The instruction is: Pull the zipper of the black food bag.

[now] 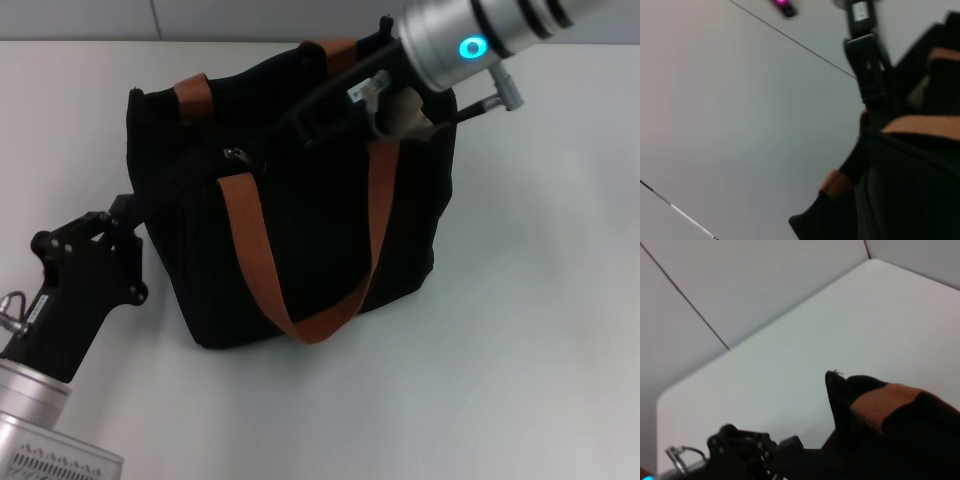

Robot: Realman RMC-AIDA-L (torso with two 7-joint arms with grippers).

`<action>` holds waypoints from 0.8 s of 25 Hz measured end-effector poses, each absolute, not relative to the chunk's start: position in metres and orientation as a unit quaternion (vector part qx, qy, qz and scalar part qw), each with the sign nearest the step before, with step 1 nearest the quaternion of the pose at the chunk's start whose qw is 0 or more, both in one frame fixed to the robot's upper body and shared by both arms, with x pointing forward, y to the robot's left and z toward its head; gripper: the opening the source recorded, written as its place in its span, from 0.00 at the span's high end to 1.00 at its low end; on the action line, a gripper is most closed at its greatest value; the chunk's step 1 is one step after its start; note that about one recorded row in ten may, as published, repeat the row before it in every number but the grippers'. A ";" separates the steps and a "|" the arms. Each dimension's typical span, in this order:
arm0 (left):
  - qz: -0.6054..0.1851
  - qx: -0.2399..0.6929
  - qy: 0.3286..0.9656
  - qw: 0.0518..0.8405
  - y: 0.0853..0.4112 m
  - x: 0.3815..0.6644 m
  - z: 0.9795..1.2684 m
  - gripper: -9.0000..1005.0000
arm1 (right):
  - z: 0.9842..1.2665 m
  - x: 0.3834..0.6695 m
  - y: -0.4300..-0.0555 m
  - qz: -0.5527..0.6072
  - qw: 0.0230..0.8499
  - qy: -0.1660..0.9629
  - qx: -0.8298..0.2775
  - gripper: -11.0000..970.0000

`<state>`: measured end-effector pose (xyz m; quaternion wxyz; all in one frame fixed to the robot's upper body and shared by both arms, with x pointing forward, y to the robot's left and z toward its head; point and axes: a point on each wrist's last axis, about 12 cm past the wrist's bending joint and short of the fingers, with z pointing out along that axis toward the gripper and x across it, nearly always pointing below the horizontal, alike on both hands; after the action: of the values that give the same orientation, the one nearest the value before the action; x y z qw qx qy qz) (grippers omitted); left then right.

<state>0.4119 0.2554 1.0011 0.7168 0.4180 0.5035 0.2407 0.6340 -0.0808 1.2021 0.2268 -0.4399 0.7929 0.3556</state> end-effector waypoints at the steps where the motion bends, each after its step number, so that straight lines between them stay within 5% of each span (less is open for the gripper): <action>1: 0.241 0.418 0.504 0.717 0.255 0.412 1.001 0.97 | 1.202 0.634 -0.075 0.343 0.229 0.791 -0.452 0.89; 9: 0.292 0.440 0.480 0.700 0.259 0.410 1.002 0.97 | 1.200 0.634 -0.062 0.314 0.244 0.785 -0.475 0.70; 20: 0.291 0.440 0.475 0.705 0.257 0.414 1.004 0.97 | 1.195 0.628 -0.050 0.298 0.217 0.791 -0.489 0.71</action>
<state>0.4143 0.2570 1.0037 0.7046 0.4400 0.4746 0.2912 0.6285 -0.0501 1.1952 0.2168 -0.4887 0.7907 0.2983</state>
